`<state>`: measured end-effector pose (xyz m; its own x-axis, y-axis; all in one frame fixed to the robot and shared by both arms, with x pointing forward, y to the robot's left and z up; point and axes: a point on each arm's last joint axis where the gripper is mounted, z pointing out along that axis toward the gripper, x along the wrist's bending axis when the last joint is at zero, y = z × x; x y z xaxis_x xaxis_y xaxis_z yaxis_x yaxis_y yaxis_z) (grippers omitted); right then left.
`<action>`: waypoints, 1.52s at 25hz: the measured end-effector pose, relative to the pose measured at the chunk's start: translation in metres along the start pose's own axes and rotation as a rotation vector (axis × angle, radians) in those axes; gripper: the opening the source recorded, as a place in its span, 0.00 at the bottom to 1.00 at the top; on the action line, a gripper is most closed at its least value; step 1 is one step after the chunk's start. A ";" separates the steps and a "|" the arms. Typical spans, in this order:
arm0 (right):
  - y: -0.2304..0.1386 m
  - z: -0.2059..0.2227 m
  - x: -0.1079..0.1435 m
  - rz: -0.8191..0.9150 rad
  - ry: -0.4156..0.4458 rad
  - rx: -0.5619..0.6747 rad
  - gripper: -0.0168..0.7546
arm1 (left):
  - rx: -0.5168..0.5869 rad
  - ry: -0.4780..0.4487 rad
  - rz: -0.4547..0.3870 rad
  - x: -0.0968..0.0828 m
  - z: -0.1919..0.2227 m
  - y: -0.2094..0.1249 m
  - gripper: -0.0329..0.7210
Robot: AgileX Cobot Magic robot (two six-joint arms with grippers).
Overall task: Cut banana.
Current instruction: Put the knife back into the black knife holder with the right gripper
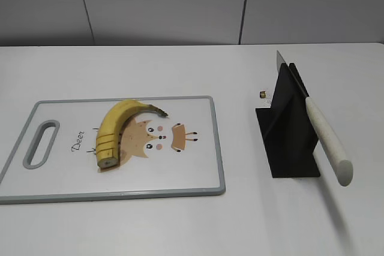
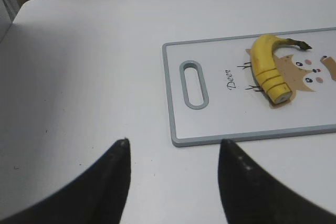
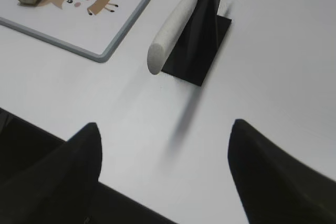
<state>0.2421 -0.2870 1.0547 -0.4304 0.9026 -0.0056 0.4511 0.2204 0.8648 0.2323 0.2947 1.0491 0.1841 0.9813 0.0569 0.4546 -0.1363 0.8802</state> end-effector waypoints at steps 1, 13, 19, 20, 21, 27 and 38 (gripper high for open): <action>-0.002 -0.004 0.001 -0.004 -0.002 -0.025 0.76 | 0.000 0.000 0.000 0.000 0.000 0.000 0.73; -0.007 -0.011 0.002 0.007 -0.029 -0.078 0.76 | 0.000 0.000 0.000 0.000 0.000 0.000 0.73; -0.006 -0.009 0.003 0.062 -0.129 -0.077 0.76 | 0.000 0.000 0.000 0.000 0.000 0.000 0.73; -0.006 -0.009 0.003 0.070 -0.143 -0.077 0.76 | 0.000 0.000 0.000 0.000 0.000 0.000 0.73; -0.006 -0.009 0.003 0.078 -0.158 -0.077 0.76 | 0.000 0.000 0.000 0.000 0.000 0.000 0.73; -0.005 -0.009 0.003 0.093 -0.186 -0.076 0.76 | 0.000 0.000 0.000 0.000 0.000 0.000 0.73; -0.005 -0.009 0.003 0.093 -0.186 -0.076 0.76 | 0.000 0.000 0.000 0.000 0.000 0.000 0.73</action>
<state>0.2315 -0.2887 1.0545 -0.2349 0.9720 -0.0106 0.4185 0.1110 0.9014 0.2323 0.2947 1.0491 0.1841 0.9813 0.0568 0.4546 -0.1363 0.8802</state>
